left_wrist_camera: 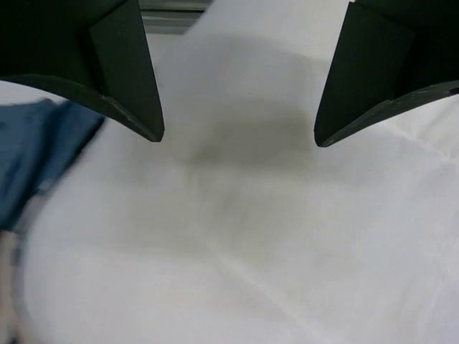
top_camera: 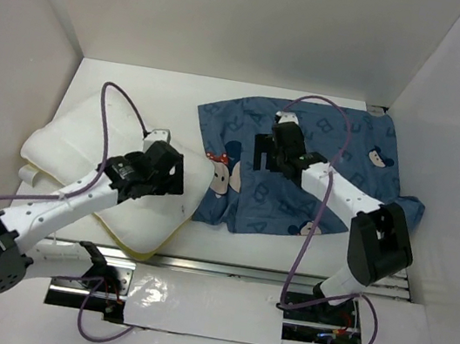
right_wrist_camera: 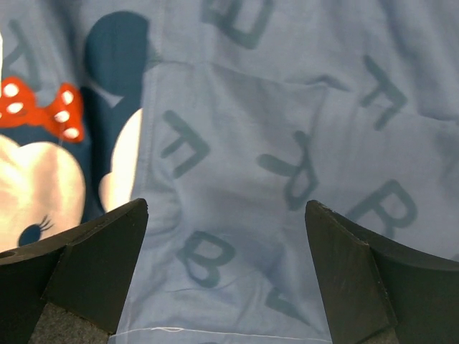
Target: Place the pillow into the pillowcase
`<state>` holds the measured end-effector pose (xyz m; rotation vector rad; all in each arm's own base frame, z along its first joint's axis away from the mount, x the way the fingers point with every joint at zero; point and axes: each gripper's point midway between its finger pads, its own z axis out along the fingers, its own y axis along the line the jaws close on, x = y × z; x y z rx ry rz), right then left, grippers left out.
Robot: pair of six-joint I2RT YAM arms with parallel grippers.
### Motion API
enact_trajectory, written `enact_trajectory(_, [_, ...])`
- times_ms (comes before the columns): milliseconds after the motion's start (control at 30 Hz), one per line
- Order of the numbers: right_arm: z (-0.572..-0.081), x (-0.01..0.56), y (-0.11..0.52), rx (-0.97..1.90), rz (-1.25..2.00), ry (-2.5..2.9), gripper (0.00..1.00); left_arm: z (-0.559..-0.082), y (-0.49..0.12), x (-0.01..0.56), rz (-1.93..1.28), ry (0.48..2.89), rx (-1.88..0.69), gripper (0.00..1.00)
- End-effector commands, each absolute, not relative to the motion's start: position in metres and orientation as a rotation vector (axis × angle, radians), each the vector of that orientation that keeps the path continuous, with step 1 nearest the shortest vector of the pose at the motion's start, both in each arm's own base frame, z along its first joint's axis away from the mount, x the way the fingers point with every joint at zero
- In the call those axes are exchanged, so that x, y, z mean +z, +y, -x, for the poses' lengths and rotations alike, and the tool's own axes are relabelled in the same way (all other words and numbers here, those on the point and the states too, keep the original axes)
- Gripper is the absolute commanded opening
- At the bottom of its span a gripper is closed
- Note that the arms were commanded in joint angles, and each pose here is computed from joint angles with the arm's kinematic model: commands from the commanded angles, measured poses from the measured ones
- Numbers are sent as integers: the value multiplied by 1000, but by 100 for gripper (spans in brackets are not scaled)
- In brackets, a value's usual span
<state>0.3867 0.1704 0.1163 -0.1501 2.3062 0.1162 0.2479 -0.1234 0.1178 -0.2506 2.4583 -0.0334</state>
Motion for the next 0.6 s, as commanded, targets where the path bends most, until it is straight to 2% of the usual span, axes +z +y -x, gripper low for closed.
enact_trajectory(0, [-394, 129, 190, 143, 191, 2262, 97, -244, -152, 158, 147, 2382, -218, 99])
enact_trajectory(133, [-397, 126, 202, 169, 215, 2265, 97, -222, -167, 143, 35, 2416, -250, 99])
enact_trajectory(300, [-401, 127, 209, 197, 230, 2272, 97, -205, -149, 92, 120, 2553, -10, 99])
enact_trajectory(367, [-402, 127, 215, 223, 242, 2273, 97, -201, -135, 83, 194, 2580, 117, 96])
enact_trajectory(467, [-403, 118, 229, 231, 306, 2291, 97, -199, -106, 66, 343, 2624, 320, 75])
enact_trajectory(500, [-402, 116, 231, 215, 312, 2301, 97, -200, -101, 63, 363, 2631, 345, 65])
enact_trajectory(567, [-406, 110, 234, 180, 327, 2302, 97, -201, -99, 55, 372, 2660, 351, 58])
